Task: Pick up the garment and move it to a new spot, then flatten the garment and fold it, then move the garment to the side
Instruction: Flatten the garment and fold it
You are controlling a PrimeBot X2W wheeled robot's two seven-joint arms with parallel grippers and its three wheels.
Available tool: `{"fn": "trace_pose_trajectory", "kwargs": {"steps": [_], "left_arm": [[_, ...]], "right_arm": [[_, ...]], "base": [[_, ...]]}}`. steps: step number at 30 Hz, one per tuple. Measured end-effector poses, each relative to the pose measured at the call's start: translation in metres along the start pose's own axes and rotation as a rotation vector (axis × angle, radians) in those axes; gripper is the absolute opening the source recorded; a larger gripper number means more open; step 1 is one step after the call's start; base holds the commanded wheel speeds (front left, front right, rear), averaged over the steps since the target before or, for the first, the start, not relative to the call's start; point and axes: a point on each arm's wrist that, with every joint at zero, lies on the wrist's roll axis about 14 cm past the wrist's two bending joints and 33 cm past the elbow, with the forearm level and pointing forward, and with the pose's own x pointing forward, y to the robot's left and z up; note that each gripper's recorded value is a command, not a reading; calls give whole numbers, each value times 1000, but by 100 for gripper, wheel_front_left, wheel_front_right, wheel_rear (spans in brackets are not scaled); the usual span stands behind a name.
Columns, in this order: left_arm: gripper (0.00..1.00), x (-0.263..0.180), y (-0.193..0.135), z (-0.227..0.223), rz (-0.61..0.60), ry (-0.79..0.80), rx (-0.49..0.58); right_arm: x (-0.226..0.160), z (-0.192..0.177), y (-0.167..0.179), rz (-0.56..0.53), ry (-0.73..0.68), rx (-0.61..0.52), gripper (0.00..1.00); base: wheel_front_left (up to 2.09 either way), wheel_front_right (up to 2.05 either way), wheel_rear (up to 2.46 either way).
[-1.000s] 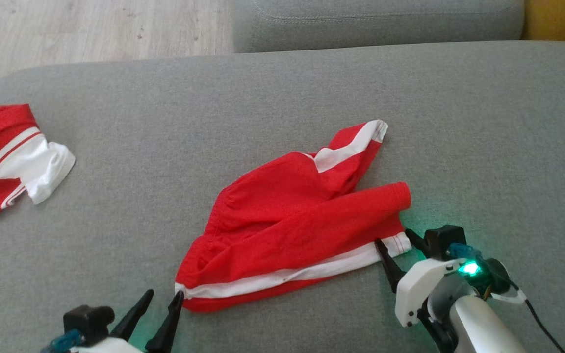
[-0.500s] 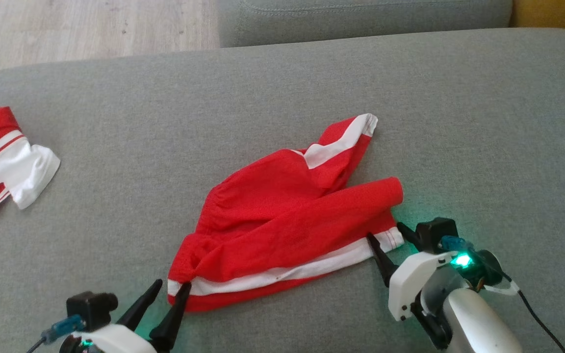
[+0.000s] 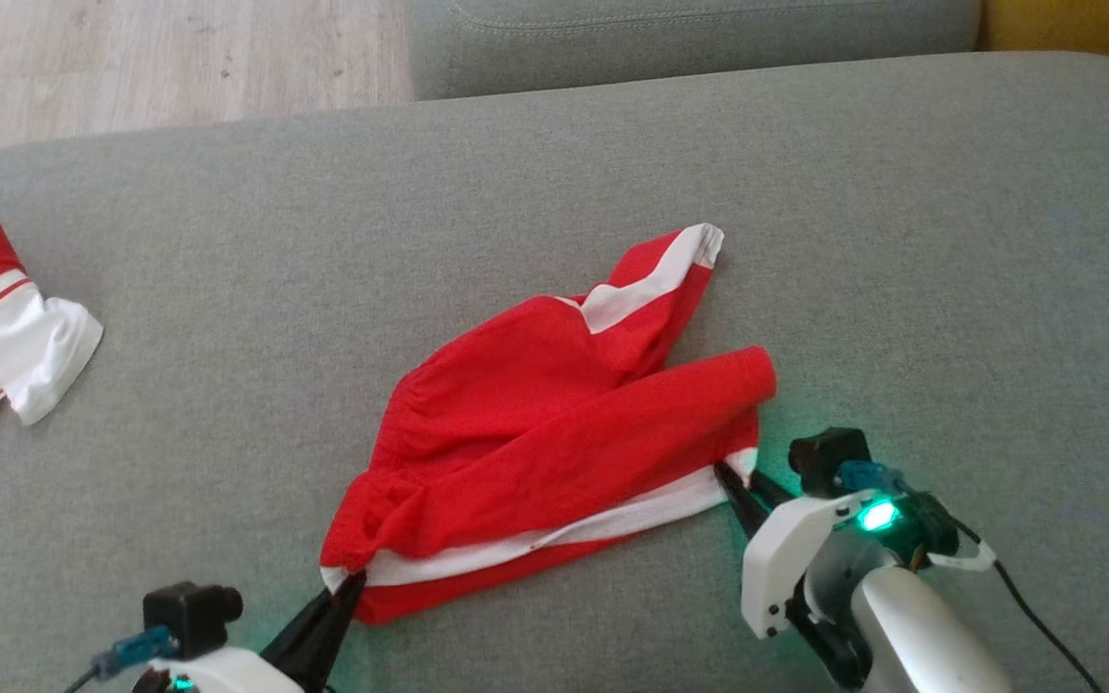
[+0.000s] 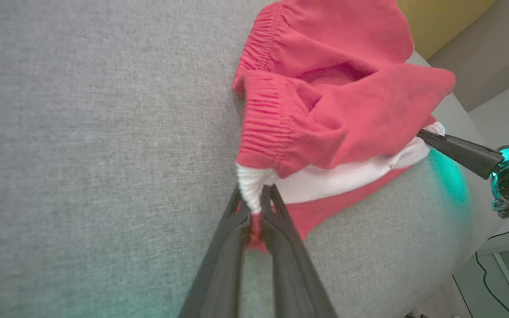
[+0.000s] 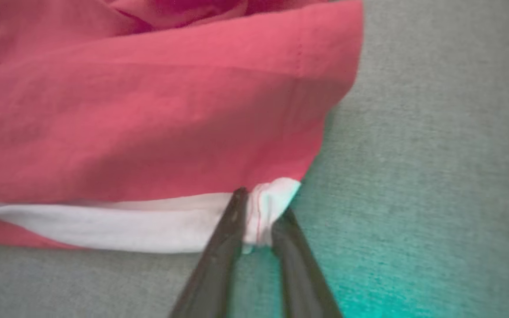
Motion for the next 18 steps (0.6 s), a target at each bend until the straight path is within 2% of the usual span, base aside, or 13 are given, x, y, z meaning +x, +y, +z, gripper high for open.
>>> {"fn": "trace_pose_trajectory", "kwargs": {"steps": [4,8,14,18], "left_arm": [[0,-2,-7,7,-26,-22,14],[0,-5,-35,32,-124,-94,-13],[0,-41,-104,88,-373,-245,-53],[0,-81,-154,134,-567,-360,-44]], "right_arm": [[-5,2,4,12,-10,59,0],[-19,22,8,30,-99,179,0],[-75,106,6,107,-393,376,0],[-137,160,-5,145,-600,416,0]], "base": [[0,0,0],[0,0,0],[0,0,0],[0,0,0]]}}
